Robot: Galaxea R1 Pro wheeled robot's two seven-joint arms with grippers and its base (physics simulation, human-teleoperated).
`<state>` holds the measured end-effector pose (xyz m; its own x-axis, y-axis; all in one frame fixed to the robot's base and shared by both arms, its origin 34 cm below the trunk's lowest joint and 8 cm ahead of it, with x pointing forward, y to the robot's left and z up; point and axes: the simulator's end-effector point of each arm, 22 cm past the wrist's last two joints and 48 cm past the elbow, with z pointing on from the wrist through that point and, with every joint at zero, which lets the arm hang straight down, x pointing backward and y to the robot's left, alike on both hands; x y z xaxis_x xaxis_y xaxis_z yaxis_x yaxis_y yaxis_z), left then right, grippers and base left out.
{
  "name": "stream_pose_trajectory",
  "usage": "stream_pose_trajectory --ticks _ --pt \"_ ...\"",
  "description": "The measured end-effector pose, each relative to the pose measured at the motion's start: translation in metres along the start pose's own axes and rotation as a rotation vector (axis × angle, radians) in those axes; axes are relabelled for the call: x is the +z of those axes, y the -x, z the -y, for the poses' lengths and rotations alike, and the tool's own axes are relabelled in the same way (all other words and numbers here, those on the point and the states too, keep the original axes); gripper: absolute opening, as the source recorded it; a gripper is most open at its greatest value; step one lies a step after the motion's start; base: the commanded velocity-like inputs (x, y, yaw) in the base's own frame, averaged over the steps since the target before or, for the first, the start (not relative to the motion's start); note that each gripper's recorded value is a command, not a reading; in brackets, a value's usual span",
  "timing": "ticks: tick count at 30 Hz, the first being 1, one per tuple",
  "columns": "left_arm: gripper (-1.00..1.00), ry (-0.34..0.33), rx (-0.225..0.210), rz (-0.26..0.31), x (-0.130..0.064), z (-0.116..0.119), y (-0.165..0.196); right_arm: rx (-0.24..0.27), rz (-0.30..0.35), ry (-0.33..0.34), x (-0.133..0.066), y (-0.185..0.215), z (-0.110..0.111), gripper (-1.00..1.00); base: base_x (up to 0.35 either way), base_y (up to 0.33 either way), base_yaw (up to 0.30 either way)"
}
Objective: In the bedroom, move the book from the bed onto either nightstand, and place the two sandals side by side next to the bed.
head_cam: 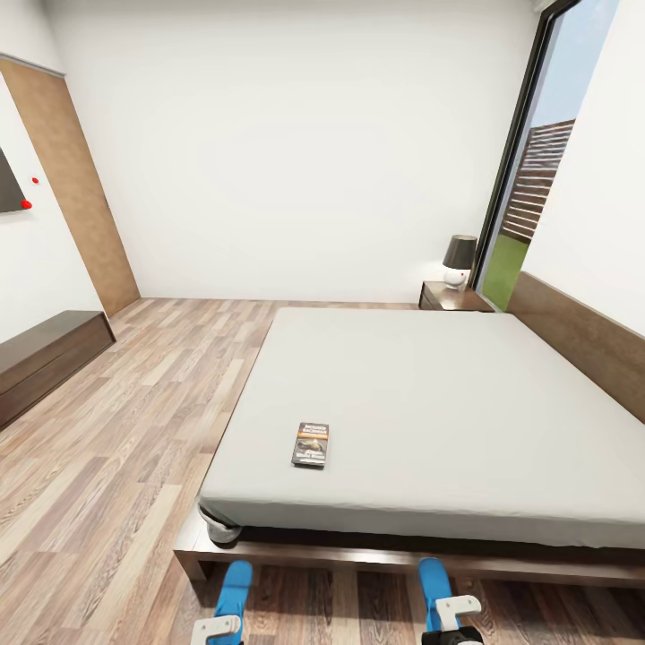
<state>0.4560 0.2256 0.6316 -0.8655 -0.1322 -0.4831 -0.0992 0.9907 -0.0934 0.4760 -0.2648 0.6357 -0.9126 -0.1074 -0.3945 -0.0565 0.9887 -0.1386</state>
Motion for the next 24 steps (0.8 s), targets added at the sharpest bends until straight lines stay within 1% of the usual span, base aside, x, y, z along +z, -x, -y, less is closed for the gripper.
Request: stream_pose_trajectory --ticks 9,13,24 --pt "-1.0 0.002 -0.006 -0.006 0.0 0.0 -0.001 0.0 0.0 0.0 0.0 0.0 0.0 -1.0 0.0 0.0 0.0" --pt "-1.0 0.002 -0.008 -0.01 0.004 -0.001 -0.003 0.001 0.001 0.0 0.004 0.0 -0.001 -1.0 0.0 0.0 0.0" --pt "-1.0 0.004 -0.008 -0.06 0.015 -0.002 -0.016 0.002 0.006 0.004 0.015 0.001 -0.005 -1.0 0.0 0.0 0.0"
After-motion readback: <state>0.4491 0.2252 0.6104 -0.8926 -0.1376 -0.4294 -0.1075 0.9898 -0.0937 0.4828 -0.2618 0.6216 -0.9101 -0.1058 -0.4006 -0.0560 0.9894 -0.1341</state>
